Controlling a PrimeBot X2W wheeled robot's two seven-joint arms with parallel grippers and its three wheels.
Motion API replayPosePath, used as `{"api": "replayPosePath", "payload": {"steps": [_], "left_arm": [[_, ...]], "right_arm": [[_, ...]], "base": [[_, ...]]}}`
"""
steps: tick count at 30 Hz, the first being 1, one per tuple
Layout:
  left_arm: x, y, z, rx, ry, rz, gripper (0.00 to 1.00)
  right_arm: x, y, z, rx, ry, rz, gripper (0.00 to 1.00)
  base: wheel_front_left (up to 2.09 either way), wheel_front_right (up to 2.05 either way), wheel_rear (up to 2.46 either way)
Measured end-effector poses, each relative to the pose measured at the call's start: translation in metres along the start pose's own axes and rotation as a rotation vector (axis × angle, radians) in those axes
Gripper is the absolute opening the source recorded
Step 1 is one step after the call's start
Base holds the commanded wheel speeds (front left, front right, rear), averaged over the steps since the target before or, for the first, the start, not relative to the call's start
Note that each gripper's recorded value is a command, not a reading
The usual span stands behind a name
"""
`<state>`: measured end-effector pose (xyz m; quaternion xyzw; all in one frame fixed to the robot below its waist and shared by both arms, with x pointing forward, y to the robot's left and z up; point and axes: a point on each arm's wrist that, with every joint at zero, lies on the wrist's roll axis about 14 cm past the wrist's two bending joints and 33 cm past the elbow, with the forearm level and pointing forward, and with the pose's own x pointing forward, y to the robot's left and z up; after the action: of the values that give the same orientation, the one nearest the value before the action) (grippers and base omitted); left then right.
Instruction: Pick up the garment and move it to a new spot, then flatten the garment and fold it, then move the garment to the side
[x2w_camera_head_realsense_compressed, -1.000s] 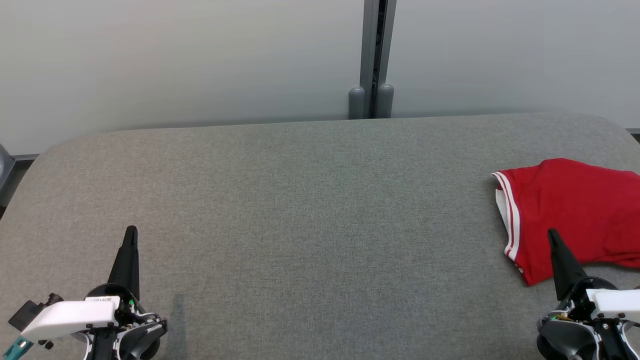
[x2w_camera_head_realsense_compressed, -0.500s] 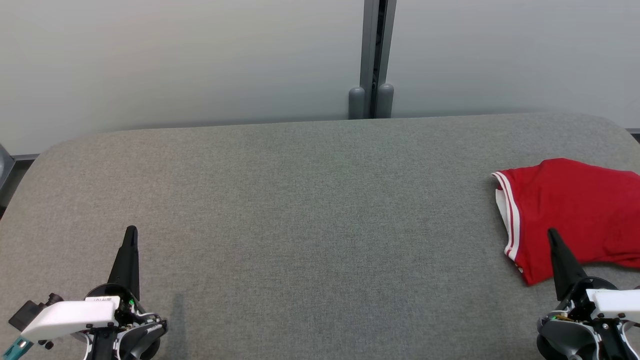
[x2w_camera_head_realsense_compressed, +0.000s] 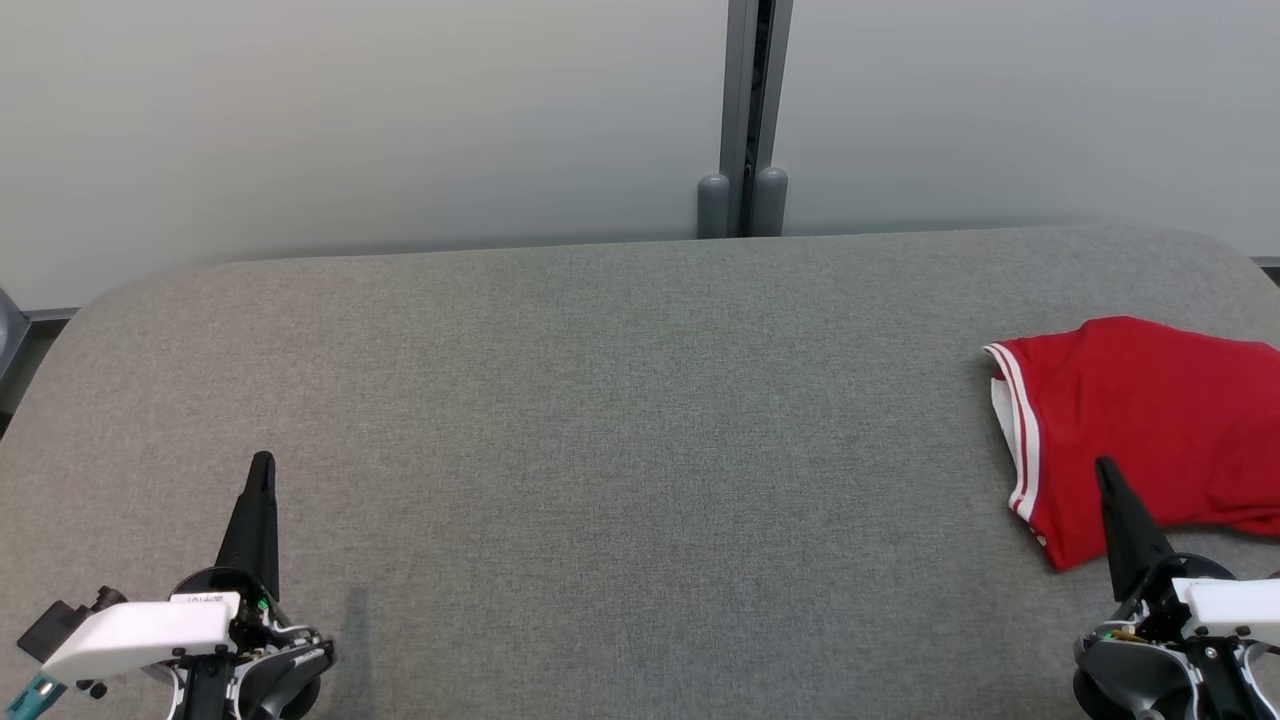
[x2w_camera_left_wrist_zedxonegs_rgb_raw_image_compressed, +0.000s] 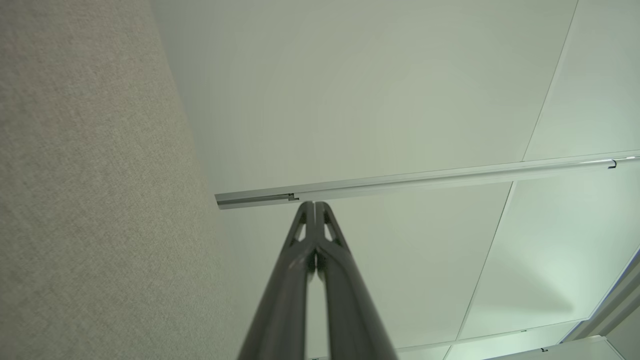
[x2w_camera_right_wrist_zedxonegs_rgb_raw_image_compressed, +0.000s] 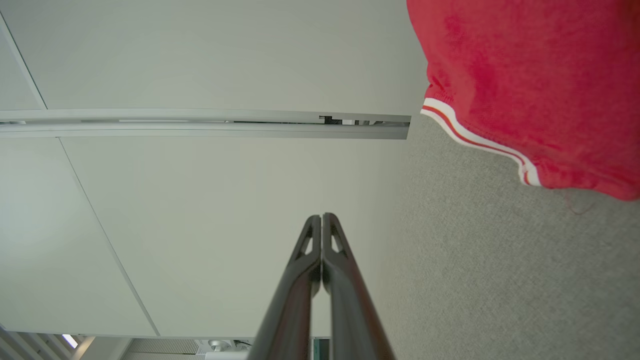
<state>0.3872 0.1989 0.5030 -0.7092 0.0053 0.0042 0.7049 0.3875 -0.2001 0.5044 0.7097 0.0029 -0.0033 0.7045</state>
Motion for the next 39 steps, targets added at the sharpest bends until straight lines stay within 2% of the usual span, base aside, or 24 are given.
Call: {"api": "replayPosePath", "payload": {"steps": [39], "left_arm": [[0.0, 0.0, 0.0, 0.0, 0.0, 0.0, 0.0]], "right_arm": [[0.0, 0.0, 0.0, -0.001, -0.001, 0.0, 0.0]], "base": [[0.0, 0.0, 0.0]]}}
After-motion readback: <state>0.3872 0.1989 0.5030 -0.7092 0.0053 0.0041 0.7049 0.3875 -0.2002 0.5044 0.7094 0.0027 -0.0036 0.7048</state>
